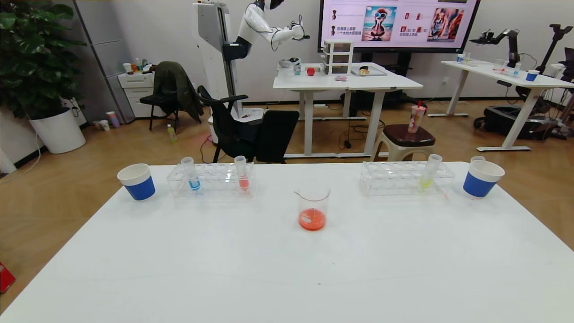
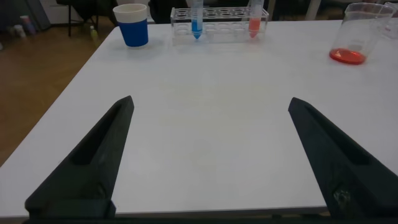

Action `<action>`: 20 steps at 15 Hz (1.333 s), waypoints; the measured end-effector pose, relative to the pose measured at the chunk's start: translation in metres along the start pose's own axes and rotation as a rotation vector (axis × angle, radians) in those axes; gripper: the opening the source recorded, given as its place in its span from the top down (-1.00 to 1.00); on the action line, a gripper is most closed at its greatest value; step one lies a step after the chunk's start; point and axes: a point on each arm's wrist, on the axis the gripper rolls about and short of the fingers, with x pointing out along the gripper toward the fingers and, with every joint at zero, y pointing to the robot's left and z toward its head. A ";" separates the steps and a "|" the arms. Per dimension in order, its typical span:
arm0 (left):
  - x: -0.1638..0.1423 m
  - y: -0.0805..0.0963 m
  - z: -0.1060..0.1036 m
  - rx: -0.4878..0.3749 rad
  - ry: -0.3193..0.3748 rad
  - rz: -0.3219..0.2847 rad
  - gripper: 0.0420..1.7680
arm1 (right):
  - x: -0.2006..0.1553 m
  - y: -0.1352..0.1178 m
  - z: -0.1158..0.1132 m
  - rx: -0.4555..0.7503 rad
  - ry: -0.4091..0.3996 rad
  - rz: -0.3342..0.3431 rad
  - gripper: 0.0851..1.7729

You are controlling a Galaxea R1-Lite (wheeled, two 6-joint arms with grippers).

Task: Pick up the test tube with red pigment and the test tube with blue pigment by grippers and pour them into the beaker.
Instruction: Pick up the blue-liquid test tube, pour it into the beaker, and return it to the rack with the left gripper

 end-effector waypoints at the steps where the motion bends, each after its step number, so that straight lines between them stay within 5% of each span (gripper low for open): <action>1: 0.000 0.000 0.000 0.000 0.000 0.000 -0.96 | -0.002 0.002 -0.013 0.001 0.031 0.005 -0.96; 7: 0.000 0.000 0.000 0.000 0.000 0.000 -0.96 | -0.014 0.012 -0.079 0.047 0.444 0.052 -0.96; 16: 0.000 0.000 0.000 0.014 -0.002 -0.005 -0.96 | -0.015 0.012 -0.081 0.099 0.458 0.033 -0.96; 20: -0.004 0.000 0.033 0.035 -0.058 -0.031 -0.96 | -0.015 0.012 -0.081 0.099 0.458 0.032 -0.96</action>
